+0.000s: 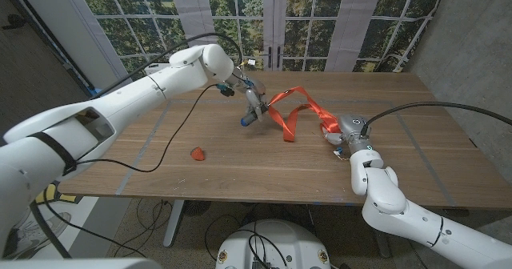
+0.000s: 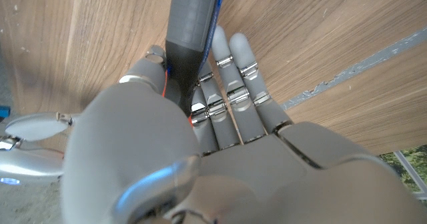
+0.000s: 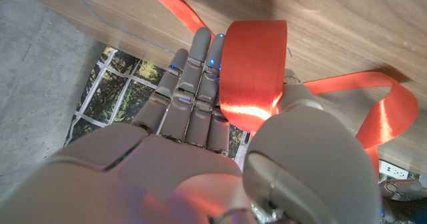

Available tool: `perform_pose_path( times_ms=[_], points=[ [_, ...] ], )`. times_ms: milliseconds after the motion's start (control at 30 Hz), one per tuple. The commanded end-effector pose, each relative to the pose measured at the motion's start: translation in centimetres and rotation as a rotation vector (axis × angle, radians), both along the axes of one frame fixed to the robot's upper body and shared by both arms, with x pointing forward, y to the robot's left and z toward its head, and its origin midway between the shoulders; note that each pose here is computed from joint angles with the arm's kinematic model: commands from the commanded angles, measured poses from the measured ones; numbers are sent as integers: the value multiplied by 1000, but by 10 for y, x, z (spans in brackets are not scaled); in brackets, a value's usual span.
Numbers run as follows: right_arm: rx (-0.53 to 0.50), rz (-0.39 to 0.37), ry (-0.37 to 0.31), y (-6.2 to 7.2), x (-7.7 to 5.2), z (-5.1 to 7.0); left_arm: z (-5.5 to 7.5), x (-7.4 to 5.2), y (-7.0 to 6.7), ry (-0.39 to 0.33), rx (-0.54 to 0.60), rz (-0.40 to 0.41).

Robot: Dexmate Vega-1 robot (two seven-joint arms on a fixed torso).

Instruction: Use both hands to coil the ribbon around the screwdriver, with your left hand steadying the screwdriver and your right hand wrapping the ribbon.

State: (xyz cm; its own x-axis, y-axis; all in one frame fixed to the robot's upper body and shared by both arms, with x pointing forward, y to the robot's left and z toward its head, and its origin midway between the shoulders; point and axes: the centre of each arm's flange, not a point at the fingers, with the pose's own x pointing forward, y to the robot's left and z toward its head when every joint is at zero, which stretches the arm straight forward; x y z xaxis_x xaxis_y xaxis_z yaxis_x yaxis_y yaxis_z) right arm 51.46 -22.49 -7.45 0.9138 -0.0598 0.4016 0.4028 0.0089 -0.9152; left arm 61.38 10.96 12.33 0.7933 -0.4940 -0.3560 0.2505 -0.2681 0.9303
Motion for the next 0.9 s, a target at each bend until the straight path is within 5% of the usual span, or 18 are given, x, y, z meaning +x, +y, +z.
perform_pose_path(
  times_ms=[33,533,900],
  points=[
    [-16,13,110,0,5,3,-11,4,-11,-80,135,50],
    [-48,-8,142,5,10,7,-19,8,-18,-217,309,121],
    [-66,-42,219,8,11,13,-26,12,-17,-211,381,153]
  ],
)
